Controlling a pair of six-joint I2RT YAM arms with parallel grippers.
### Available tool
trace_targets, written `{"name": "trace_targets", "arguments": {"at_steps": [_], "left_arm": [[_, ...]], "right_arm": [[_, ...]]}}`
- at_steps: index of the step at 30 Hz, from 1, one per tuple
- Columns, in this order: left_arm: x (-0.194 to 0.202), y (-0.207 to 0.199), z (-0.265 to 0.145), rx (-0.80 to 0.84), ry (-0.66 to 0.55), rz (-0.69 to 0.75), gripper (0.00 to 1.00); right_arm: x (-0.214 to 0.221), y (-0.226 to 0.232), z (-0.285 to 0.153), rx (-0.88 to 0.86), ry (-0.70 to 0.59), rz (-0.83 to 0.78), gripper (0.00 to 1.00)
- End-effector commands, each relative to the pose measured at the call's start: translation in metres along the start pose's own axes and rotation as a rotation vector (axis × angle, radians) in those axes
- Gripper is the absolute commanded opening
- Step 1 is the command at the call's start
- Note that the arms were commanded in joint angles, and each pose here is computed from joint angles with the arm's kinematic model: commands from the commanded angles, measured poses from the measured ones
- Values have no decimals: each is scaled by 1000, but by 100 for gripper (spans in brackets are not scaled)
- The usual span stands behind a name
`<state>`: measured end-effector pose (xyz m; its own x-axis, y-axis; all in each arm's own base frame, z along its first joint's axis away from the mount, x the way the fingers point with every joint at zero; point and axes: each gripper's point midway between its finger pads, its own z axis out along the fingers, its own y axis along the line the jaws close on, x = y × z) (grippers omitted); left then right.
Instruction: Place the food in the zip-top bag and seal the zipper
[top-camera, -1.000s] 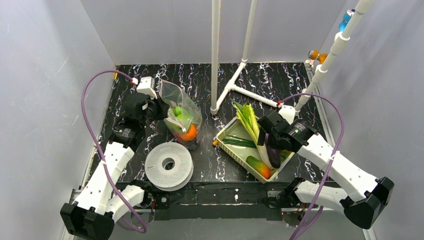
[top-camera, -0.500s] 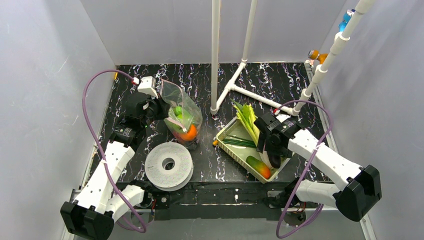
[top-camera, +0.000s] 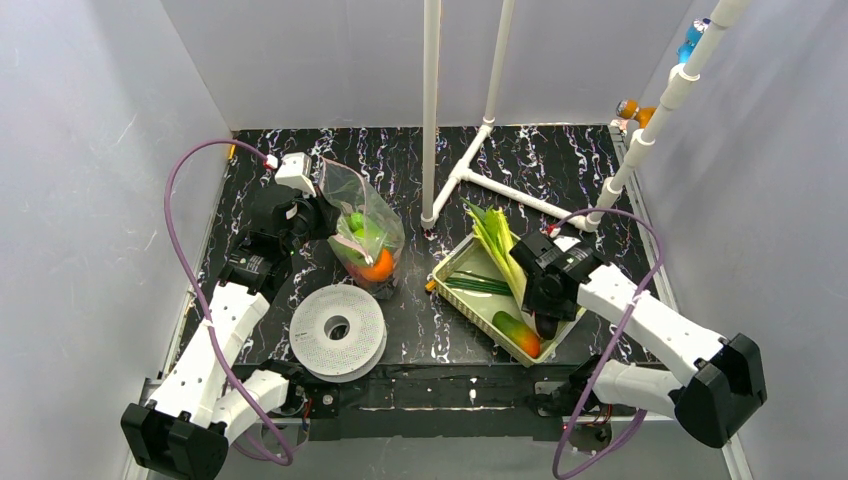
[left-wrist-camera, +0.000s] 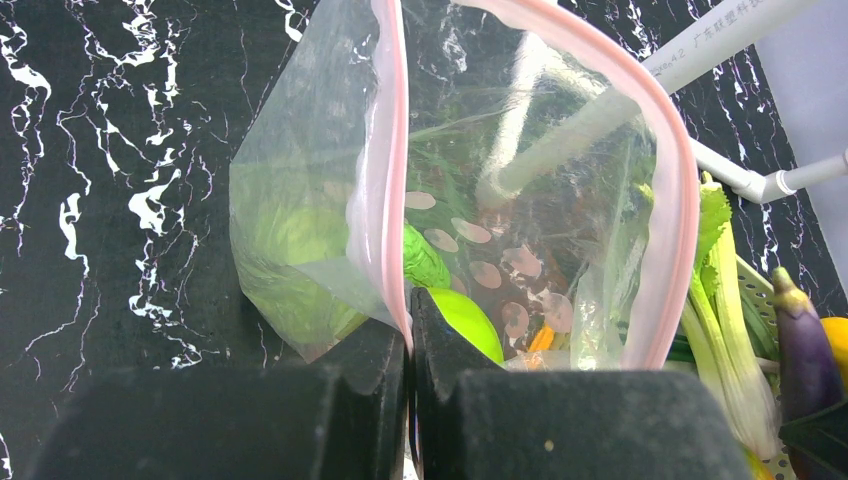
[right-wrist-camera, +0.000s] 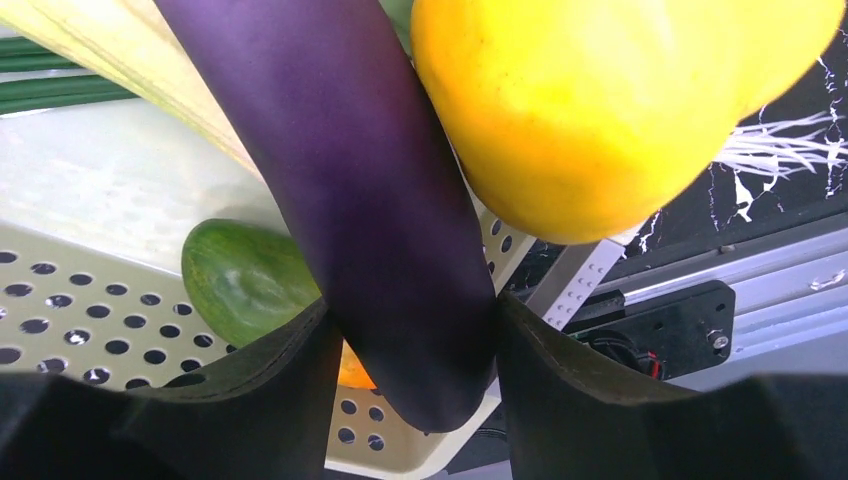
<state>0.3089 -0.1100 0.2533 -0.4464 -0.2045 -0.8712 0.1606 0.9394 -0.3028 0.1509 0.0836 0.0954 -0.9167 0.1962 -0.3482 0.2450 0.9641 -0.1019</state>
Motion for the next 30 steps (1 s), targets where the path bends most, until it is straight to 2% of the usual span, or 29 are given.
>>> {"name": "trace_targets", "arguments": {"at_steps": [1,6,9,13,18,21,24,30], "left_arm": [[-5,-1,-2,3,-23,13,0],[-7,-3,-4,11,-29,11,0],[-10,-3,-7,11,-40,13,0],[-12,-4,-10,12,-53,13,0],[-14,-5,-12,21,-60,11,0],[-15,-4,-13,16,-64,14,0],[-16,-5,-14,17,-69,17,0],[-18,-7,-18,27,-85,20,0]], "right_arm": [[-10,-5,-21,-45,-57,48,29],[-8,9,-49,-202,-55,65,9],[-8,31,-74,-360,-69,70,2],[-26,64,-128,-581,-176,27,1],[-47,128,-206,-834,-259,-123,1],[-51,172,-249,-986,-267,-217,1],[-51,215,-289,-1152,-219,-286,1],[-71,272,-329,-1264,-236,-334,1]]}}
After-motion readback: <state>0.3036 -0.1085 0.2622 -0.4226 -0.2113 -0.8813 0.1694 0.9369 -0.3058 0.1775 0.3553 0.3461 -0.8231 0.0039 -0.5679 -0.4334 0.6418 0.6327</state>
